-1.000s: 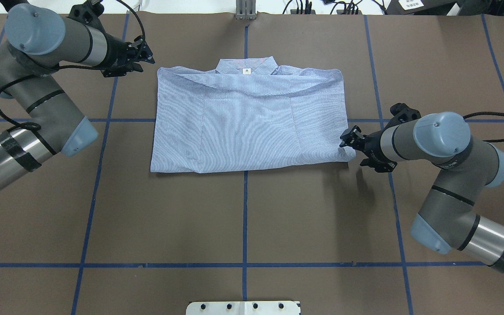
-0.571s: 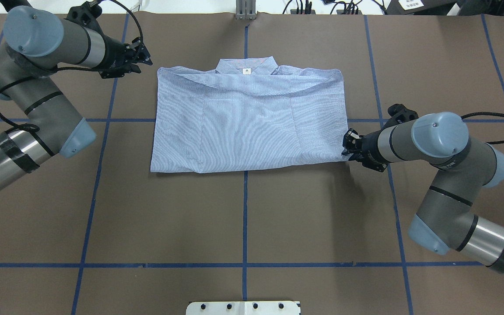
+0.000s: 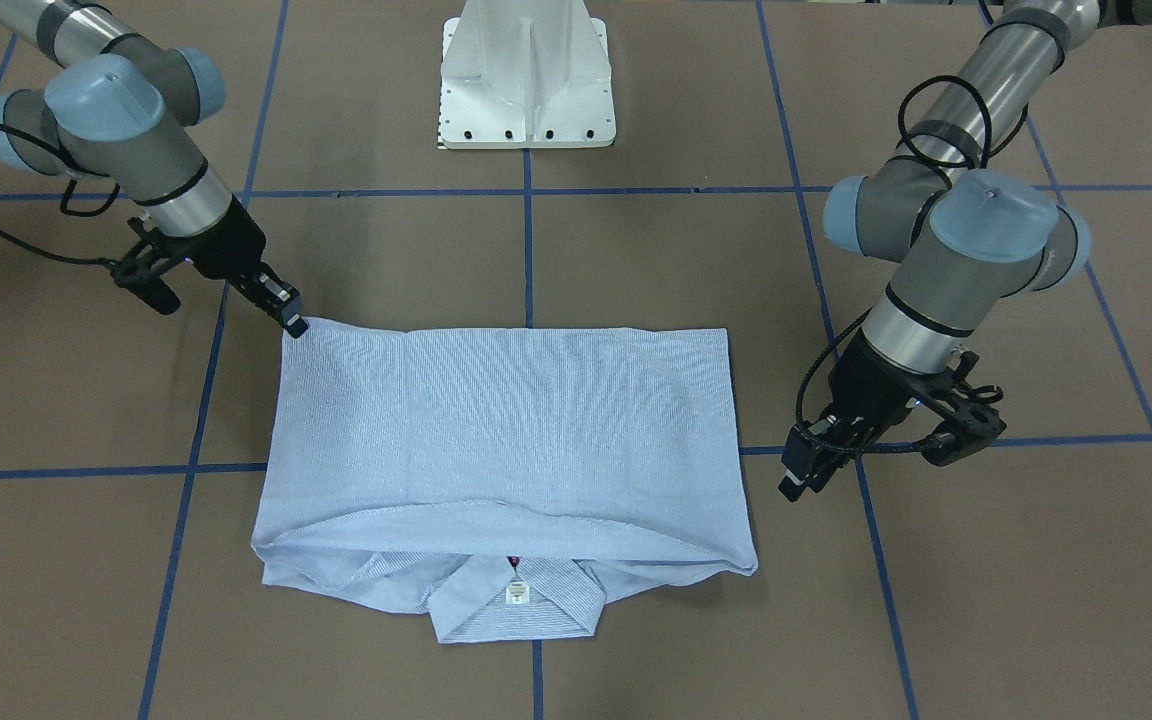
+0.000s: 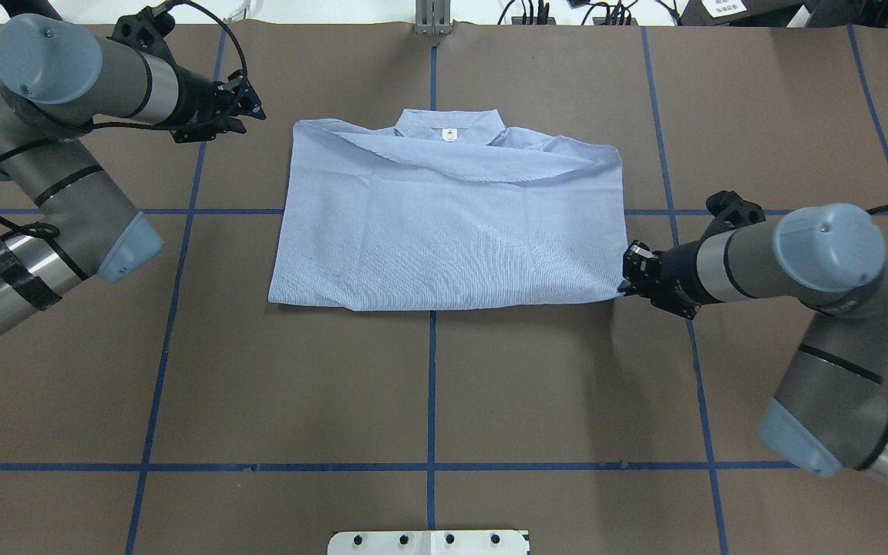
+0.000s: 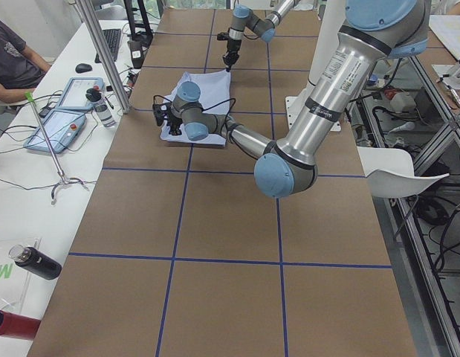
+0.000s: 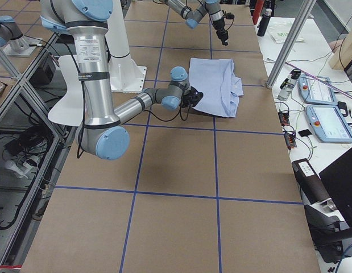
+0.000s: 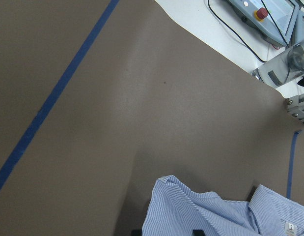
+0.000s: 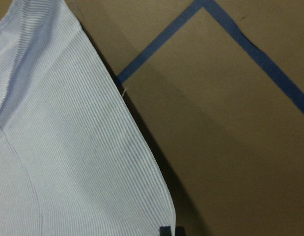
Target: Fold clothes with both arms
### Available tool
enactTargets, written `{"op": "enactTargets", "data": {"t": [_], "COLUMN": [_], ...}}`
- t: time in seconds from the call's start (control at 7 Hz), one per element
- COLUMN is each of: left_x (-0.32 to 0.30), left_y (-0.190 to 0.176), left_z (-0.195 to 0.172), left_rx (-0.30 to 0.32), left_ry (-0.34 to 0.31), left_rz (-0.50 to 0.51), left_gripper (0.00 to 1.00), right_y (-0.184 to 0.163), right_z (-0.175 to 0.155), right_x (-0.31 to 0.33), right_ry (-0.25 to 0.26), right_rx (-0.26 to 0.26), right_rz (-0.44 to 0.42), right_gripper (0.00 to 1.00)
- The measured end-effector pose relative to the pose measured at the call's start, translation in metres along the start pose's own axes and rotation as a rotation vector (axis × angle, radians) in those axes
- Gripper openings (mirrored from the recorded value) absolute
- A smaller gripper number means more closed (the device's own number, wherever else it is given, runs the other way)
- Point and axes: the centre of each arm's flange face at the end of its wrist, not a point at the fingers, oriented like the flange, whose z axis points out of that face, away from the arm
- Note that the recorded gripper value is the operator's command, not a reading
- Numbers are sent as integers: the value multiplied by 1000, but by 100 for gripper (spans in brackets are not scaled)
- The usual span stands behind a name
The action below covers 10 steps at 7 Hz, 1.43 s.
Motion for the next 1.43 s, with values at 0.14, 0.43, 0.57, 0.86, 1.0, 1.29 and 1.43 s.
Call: {"op": "enactTargets", "data": {"t": [0.14, 0.43, 0.57, 0.86, 1.0, 1.29, 1.43], "left_x": [9, 5, -2, -1, -3, -19, -25], "left_y": [7, 26, 35, 50, 61, 97, 133], "left_z": [-10, -35, -48, -61, -59, -50, -36], "left_rx": [-40, -129, -165, -211, -232, -279, -296], "left_ry": [24, 54, 65, 83, 78, 49, 26], "left_rz": [8, 20, 24, 16, 0, -43, -82], "left_gripper": [45, 46, 47, 48, 51, 54, 55], "right_y": [24, 97, 138, 228, 259, 251, 214], "right_z": [-26, -40, -38, -23, -14, -8, -15], "right_x": [18, 39, 51, 87, 105, 101, 78], "right_ry": [18, 119, 189, 309, 332, 282, 224], "right_rx": [-98, -404, -545, -699, -700, -607, -540], "right_rz": [-17, -70, -82, -134, -164, -161, -124], "right_gripper": [0, 0, 23, 100, 100, 100, 100]}}
